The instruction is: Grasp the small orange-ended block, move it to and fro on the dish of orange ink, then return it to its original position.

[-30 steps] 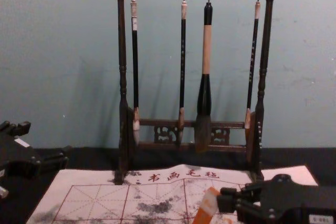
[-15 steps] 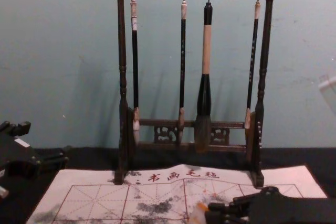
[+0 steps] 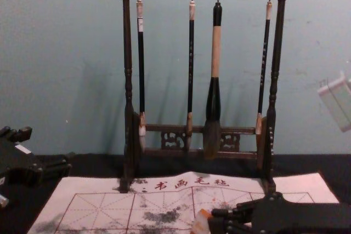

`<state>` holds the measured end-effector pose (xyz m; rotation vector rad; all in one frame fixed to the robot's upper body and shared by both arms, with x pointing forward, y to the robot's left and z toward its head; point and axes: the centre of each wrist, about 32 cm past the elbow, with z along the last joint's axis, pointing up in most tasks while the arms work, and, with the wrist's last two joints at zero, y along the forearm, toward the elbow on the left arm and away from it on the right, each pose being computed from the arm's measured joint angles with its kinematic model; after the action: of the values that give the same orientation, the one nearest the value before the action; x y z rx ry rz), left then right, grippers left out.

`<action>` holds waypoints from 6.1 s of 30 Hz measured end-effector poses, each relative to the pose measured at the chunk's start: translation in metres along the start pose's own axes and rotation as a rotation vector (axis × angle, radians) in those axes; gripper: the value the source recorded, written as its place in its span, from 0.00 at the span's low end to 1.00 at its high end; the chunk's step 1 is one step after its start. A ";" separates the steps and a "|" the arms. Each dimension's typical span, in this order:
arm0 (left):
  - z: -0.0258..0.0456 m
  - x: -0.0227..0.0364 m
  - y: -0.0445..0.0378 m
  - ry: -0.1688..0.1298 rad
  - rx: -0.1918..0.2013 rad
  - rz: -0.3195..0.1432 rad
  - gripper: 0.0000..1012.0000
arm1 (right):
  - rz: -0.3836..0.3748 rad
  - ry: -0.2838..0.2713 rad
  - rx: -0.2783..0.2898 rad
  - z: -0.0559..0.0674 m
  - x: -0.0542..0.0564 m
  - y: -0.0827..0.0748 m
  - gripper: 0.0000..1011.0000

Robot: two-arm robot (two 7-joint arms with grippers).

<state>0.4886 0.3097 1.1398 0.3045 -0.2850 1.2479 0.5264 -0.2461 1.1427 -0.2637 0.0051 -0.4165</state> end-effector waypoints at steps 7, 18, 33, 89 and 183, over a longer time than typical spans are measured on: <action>0.0000 0.0000 0.0000 0.000 0.000 0.000 0.99 | -0.011 0.001 -0.005 0.000 0.003 0.000 0.06; 0.0000 0.0000 0.0000 0.000 0.000 0.000 0.99 | -0.049 0.005 -0.008 0.001 0.007 -0.005 0.06; 0.0000 0.0000 0.0000 0.000 0.000 0.000 0.99 | -0.076 0.025 -0.014 0.000 -0.003 -0.031 0.06; 0.0000 0.0000 0.0000 0.000 0.000 0.000 0.99 | -0.073 0.045 -0.022 -0.001 0.006 -0.021 0.06; 0.0000 0.0000 0.0000 0.000 0.000 0.000 0.99 | -0.018 0.060 -0.045 0.008 -0.008 -0.019 0.06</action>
<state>0.4886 0.3097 1.1398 0.3044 -0.2850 1.2479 0.5121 -0.2578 1.1545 -0.2958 0.0707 -0.4425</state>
